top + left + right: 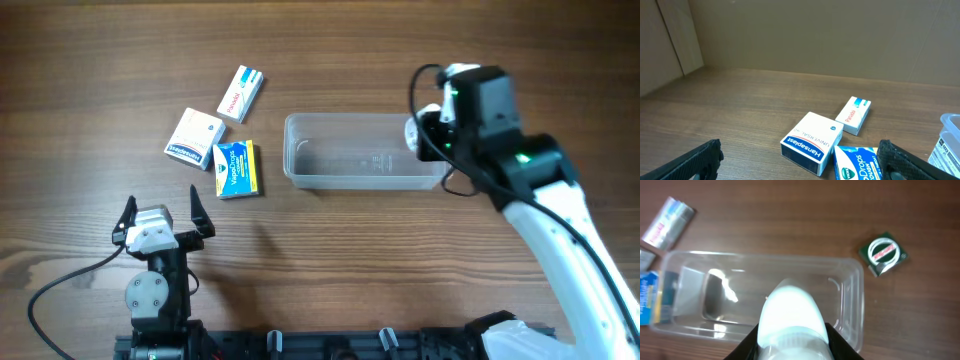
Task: Pack container
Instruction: 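Carry the bottle left over the clear container with the right gripper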
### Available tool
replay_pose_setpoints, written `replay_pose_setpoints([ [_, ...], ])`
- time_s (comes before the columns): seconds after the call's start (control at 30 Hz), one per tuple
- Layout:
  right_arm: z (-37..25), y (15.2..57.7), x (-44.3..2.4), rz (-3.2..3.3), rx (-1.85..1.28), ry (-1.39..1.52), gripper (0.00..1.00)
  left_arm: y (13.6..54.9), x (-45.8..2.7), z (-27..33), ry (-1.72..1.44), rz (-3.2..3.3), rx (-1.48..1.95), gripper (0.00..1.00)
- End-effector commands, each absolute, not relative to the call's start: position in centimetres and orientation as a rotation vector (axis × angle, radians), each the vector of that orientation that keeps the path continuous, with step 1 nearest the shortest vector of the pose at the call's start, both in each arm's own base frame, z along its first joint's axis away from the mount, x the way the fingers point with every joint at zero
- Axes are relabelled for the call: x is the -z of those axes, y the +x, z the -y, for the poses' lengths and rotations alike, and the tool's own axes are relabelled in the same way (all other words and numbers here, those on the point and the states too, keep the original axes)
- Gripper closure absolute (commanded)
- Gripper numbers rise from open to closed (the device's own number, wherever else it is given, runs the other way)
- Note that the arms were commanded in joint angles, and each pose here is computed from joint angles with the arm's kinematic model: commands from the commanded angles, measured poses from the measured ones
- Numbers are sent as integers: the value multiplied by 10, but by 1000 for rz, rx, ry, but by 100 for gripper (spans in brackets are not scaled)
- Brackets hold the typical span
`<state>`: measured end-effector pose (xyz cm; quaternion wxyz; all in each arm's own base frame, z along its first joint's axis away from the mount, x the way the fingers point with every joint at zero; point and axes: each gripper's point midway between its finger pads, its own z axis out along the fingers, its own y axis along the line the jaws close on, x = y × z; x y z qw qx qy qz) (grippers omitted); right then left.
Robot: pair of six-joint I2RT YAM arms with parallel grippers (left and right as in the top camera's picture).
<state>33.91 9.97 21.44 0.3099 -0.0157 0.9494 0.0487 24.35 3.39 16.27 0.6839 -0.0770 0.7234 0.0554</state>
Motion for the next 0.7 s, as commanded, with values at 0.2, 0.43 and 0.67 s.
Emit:
replay_pose_setpoints([
  [0.2, -94, 361, -180, -2574, 33, 71, 90, 243, -162, -33, -160, -1616, -136, 0],
  [0.43, -95, 366, -150, -2647, 76, 79, 89, 243, -162, -34, -160, -1617, -136, 0],
  [0.67, -92, 370, -132, -2684, 131, 46, 89, 243, -162, -33, -160, -1617, -136, 0],
])
